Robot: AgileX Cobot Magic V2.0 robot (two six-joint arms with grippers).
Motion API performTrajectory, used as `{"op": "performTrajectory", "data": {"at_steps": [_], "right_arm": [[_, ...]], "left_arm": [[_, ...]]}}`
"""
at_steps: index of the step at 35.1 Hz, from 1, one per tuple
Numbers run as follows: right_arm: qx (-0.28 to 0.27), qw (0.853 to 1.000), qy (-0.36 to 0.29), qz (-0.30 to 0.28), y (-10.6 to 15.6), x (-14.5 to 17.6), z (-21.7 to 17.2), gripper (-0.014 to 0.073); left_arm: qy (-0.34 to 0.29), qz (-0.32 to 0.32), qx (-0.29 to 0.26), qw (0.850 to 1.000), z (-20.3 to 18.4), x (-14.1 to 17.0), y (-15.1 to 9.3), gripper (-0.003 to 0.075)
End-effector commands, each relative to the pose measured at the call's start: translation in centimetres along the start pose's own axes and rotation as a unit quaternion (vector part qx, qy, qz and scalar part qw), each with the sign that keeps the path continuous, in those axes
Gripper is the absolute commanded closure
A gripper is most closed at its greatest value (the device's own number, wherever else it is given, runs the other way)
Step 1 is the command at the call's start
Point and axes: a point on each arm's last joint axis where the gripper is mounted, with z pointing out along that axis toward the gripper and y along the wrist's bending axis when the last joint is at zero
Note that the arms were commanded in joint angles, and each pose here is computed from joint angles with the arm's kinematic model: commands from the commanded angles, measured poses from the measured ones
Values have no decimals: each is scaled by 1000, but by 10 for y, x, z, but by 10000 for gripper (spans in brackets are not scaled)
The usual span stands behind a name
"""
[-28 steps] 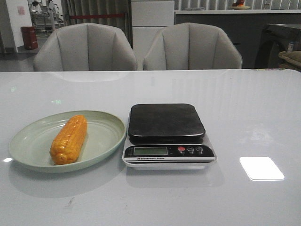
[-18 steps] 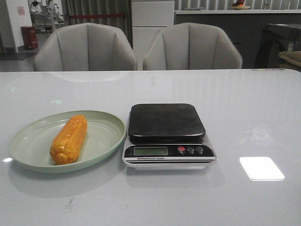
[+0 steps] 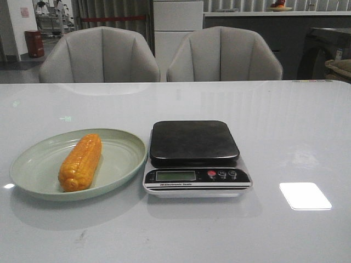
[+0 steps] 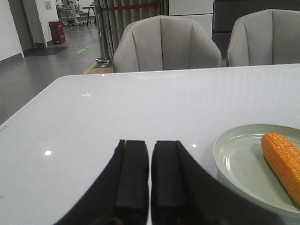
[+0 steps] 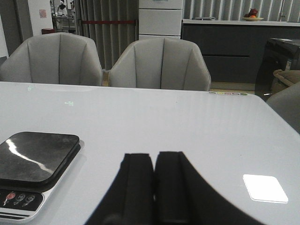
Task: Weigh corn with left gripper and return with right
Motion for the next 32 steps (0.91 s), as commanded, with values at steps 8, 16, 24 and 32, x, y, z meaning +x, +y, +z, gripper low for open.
{"op": "performTrajectory", "data": {"at_steps": [8,16,24,32], "right_arm": [[1,999,-46,-8,0,-5,-2,461],[1,999,-46,-8,0,-5,-2,461],[1,999,-46,-8,0,-5,-2,461],[1,999,-46,-8,0,-5,-2,461]], "left_arm": [[-205,-69,34,976,-9,-34,-4,577],[-113,-73,33,990,-7,-103,-1,577],[65,-67,26,995,27,-116,-3,577],[122,-64,35,990,49,-105,-7,576]]}}
